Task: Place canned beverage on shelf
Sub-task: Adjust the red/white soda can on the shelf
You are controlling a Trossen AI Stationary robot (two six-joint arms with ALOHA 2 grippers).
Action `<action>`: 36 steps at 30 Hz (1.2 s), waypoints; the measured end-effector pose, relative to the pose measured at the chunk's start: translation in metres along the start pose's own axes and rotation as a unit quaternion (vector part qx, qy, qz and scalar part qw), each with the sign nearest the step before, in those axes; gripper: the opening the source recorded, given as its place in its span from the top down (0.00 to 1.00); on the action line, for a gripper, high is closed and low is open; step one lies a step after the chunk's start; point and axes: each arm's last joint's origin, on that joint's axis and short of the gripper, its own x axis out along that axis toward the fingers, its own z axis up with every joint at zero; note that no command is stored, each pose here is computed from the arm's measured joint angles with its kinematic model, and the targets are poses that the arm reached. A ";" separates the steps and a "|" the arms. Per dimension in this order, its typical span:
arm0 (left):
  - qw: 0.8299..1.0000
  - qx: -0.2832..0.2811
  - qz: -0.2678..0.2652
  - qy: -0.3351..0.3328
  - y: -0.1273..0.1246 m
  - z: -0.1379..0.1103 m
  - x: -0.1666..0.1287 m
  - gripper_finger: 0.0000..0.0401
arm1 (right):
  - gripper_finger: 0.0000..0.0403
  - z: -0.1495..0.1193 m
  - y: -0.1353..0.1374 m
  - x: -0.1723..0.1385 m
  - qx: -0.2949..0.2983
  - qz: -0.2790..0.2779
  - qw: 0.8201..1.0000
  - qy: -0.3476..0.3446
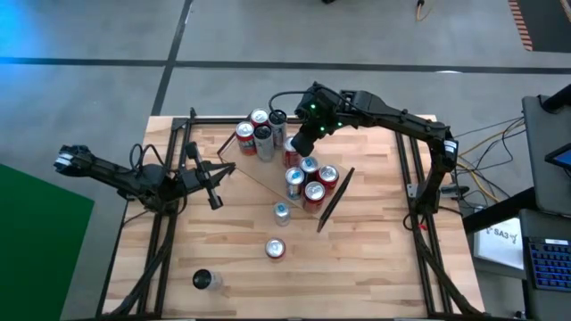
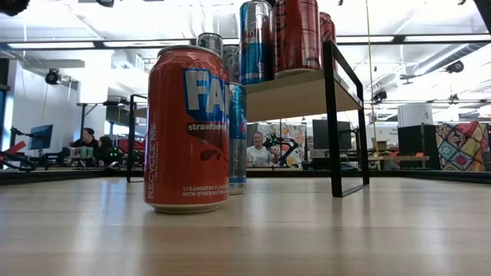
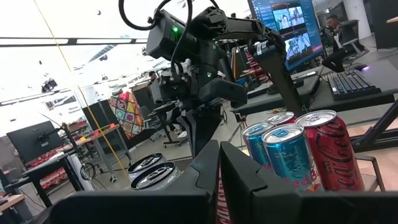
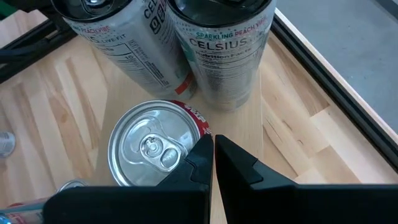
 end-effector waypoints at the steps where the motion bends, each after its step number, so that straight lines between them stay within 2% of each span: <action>1: 1.000 0.000 0.000 0.000 0.000 0.000 0.000 1.00 | 0.98 0.000 0.000 0.000 0.000 0.000 1.000 0.000; 20: 1.000 0.000 0.000 0.000 0.000 0.000 0.000 1.00 | 0.98 0.000 0.009 0.000 -0.006 0.026 1.000 -0.005; 26: 1.000 0.000 0.000 0.000 0.000 0.000 0.000 1.00 | 0.98 0.002 0.013 0.001 -0.008 0.064 0.998 -0.013; 36: 1.000 0.000 0.000 0.000 0.000 0.000 0.000 1.00 | 0.98 0.006 0.013 -0.006 -0.004 0.056 0.998 -0.027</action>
